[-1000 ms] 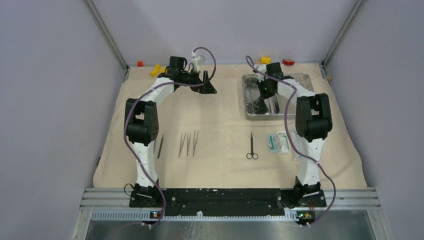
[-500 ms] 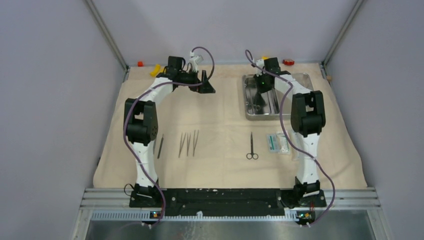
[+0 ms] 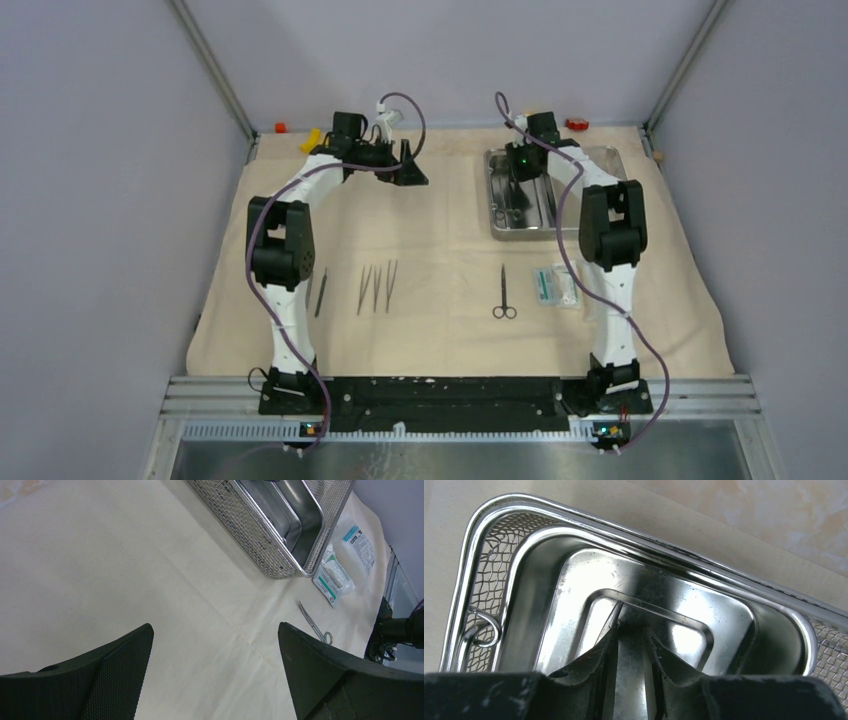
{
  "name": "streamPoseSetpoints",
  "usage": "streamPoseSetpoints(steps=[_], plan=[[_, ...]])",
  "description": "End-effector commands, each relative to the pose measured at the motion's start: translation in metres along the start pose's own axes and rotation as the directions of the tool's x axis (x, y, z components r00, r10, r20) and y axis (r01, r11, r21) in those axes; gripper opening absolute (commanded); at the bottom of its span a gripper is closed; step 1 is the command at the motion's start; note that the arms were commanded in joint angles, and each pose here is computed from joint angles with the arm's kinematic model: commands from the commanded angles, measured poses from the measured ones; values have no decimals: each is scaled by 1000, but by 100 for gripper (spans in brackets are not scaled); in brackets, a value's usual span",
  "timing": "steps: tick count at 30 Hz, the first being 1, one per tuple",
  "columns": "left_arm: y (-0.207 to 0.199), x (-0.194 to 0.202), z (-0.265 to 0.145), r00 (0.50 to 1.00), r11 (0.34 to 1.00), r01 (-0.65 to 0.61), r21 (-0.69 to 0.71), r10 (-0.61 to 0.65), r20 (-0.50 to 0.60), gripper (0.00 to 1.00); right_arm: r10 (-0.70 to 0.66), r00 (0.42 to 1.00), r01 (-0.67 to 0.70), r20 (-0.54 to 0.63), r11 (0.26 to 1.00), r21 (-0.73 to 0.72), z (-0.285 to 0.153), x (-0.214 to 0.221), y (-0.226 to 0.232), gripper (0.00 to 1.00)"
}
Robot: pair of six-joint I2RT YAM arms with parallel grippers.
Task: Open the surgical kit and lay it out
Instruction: Adjust the medical item in the container.
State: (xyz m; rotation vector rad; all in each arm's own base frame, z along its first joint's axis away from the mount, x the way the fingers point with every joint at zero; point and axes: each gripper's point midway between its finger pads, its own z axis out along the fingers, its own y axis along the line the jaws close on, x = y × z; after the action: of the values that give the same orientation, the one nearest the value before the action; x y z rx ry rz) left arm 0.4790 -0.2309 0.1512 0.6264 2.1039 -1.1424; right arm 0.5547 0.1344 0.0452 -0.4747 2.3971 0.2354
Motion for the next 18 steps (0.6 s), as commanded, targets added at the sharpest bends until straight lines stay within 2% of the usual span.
streamPoseSetpoints(steps=[1, 7, 18], plan=[[-5, -11, -1, 999, 999, -39, 32, 38, 34, 99, 95, 992, -98, 81, 995, 35, -35, -25, -6, 27], [-7, -12, -3, 999, 998, -42, 36, 41, 36, 99, 155, 976, -161, 149, 987, 26, -55, -38, -1, 31], [-10, -7, -5, 999, 998, -41, 38, 39, 33, 99, 130, 987, -130, 93, 991, -8, -46, -19, 18, 31]])
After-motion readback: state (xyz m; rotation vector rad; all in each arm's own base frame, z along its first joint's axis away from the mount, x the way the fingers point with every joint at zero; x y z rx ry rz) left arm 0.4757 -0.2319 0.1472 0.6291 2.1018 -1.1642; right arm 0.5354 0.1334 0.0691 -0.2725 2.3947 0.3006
